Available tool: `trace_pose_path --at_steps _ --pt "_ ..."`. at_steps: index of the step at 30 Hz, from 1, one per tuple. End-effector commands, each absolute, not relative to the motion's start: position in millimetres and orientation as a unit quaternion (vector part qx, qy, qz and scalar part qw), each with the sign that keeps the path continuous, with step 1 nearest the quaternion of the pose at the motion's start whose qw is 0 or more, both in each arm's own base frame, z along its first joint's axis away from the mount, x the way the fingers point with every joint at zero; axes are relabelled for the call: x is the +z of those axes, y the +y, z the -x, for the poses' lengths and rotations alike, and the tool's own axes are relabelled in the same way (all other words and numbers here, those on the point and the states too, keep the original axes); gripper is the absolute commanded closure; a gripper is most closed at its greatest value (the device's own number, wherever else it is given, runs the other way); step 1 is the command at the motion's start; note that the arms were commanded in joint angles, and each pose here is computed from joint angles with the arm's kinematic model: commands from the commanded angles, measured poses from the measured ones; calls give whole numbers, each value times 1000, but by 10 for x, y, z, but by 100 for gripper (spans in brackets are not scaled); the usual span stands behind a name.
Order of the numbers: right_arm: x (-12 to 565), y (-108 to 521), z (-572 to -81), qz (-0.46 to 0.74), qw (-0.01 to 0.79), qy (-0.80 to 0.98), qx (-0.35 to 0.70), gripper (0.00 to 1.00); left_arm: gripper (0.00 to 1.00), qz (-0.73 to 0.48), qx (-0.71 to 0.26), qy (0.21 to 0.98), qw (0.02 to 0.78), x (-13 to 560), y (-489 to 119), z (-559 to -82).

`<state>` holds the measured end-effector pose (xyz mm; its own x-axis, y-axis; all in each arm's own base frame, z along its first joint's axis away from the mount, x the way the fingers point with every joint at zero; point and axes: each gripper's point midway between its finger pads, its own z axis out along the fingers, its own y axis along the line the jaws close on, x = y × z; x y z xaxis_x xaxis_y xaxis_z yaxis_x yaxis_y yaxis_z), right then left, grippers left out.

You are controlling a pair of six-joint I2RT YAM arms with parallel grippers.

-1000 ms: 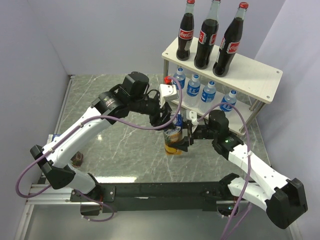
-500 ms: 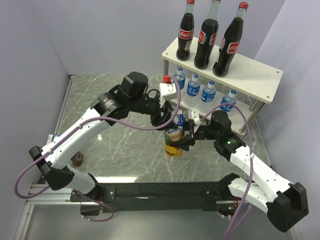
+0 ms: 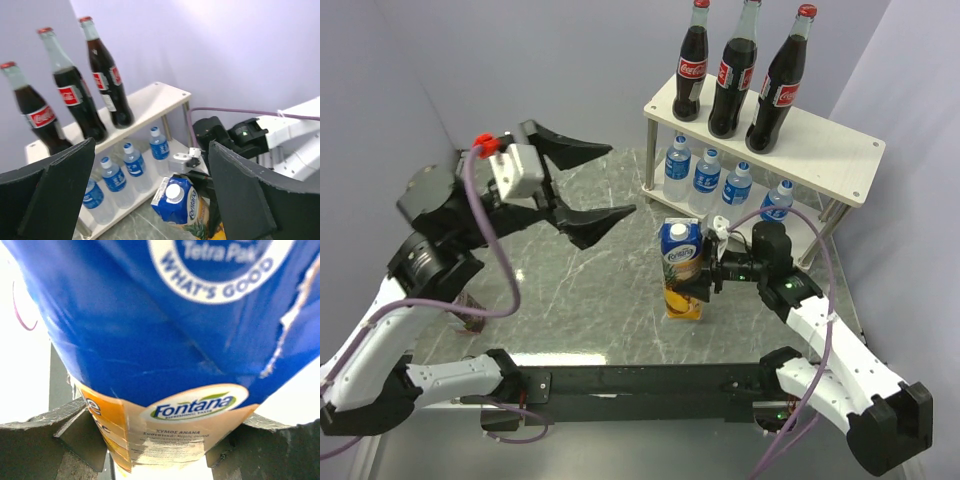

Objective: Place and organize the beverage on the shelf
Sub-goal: Pick up the drink from the center of the board, then place the drink on the shelf.

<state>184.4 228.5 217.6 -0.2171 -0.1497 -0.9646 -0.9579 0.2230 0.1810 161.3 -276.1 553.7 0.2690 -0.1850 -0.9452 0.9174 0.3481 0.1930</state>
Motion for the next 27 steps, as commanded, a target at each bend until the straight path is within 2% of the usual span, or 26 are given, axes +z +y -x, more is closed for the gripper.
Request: trace_pose_path --at_steps 1,9,16,27 --pt "3339 2252 -1781 474 578 511 425 53 0 -376 -376 486 694 5391 -2756 -1831" --pt "4250 1795 -1776 429 656 531 321 53 0 -343 -248 599 680 4363 -2400 -2199" --pt "4735 1424 -1790 380 701 560 225 52 0 -345 -164 669 637 3316 -2140 -2318" --pt "5441 1023 -1937 309 761 557 123 50 0 -352 -145 677 630 2884 -2005 -2260"
